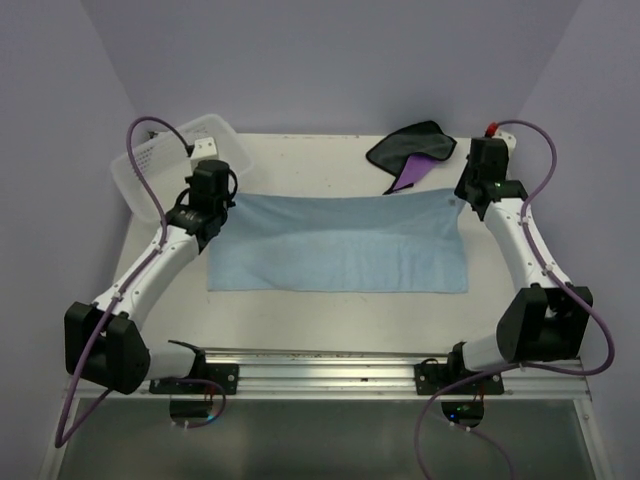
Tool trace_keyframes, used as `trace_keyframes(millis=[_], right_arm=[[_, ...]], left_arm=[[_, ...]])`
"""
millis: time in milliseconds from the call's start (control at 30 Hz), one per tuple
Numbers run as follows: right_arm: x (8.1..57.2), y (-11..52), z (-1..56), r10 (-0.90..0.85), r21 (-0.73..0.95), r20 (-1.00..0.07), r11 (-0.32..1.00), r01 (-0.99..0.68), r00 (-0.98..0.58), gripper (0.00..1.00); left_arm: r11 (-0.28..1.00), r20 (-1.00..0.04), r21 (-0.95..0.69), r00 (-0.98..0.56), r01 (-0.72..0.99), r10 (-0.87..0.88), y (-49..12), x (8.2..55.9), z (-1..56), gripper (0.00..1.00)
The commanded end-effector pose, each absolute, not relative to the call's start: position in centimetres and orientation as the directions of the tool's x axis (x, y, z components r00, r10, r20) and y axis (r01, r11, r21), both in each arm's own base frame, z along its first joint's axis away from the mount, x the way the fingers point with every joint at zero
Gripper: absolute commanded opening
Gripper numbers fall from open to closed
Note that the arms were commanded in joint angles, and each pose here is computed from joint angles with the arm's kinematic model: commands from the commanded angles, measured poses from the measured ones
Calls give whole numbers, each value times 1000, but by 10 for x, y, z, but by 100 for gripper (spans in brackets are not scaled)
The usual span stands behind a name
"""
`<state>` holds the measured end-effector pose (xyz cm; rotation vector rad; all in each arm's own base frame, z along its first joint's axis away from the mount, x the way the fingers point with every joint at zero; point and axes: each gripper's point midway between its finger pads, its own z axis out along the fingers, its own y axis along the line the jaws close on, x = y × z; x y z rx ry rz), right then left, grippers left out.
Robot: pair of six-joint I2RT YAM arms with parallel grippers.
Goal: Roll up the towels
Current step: Flatten the towel, then fold the towel
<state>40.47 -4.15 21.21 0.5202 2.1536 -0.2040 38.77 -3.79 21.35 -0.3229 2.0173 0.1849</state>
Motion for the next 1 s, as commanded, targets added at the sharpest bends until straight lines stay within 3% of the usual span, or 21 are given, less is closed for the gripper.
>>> trace_keyframes(millis=[0, 167, 333, 533, 967], right_arm=[[399, -40, 216, 275, 61, -828, 911, 408, -489, 0], [378, -36, 198, 244, 56, -832, 931, 361, -498, 0], [361, -35, 183, 216, 37, -835, 940, 339, -507, 11], [345, -37, 171, 223, 24, -814, 935, 353, -536, 14], [312, -40, 158, 271, 40, -803, 914, 405, -531, 8]], left_arm=[[948, -901, -70, -388, -312, -194, -37, 381, 211, 0], [948, -895, -94, -390, -304, -214, -35, 361, 195, 0], [947, -891, -110, -394, -300, -228, -33, 348, 184, 0], [945, -880, -131, -404, -298, -249, -33, 335, 169, 0], [920, -867, -228, -364, -318, -341, -35, 321, 172, 0]])
